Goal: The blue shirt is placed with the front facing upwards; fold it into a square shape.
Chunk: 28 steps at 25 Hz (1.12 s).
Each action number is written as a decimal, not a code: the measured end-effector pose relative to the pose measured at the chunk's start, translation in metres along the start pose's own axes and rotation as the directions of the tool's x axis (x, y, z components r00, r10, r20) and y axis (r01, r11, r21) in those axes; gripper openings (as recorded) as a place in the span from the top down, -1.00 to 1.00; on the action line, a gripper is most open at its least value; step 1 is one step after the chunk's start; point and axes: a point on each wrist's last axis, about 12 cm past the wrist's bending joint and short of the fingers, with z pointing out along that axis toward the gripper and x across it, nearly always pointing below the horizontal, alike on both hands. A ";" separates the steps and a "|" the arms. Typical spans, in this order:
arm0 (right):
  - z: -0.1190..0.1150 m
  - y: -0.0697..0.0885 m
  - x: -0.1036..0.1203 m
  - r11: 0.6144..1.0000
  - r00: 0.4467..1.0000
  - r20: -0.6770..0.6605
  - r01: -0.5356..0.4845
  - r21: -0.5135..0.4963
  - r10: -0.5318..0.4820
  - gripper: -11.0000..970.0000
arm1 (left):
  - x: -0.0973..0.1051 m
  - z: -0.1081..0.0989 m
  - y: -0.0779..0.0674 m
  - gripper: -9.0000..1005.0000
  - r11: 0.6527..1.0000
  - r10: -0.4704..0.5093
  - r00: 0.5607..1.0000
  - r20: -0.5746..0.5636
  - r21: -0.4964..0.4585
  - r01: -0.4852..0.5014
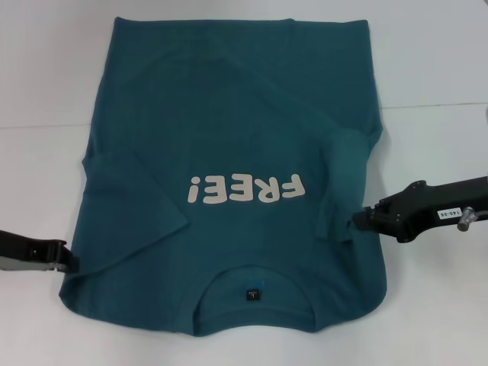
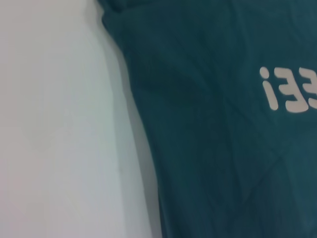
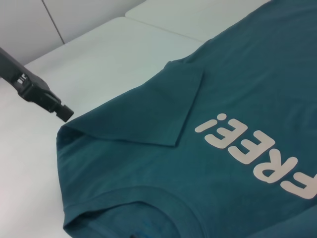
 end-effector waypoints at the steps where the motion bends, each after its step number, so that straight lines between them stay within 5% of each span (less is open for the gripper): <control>1: 0.000 0.000 -0.001 1.000 1.000 0.000 0.001 0.000 -0.001 0.95 | 0.000 0.001 0.000 0.92 1.000 -0.004 1.000 -0.007 0.002 0.004; 15: 0.002 -0.001 -0.008 1.000 1.000 -0.002 0.010 -0.005 -0.010 0.95 | 0.001 -0.003 0.008 0.91 0.996 -0.091 0.996 -0.014 -0.018 0.091; 28: 0.008 -0.004 -0.012 1.000 0.999 -0.028 0.017 0.006 -0.017 0.95 | -0.007 -0.004 0.002 0.89 0.999 -0.054 0.998 -0.010 -0.009 0.054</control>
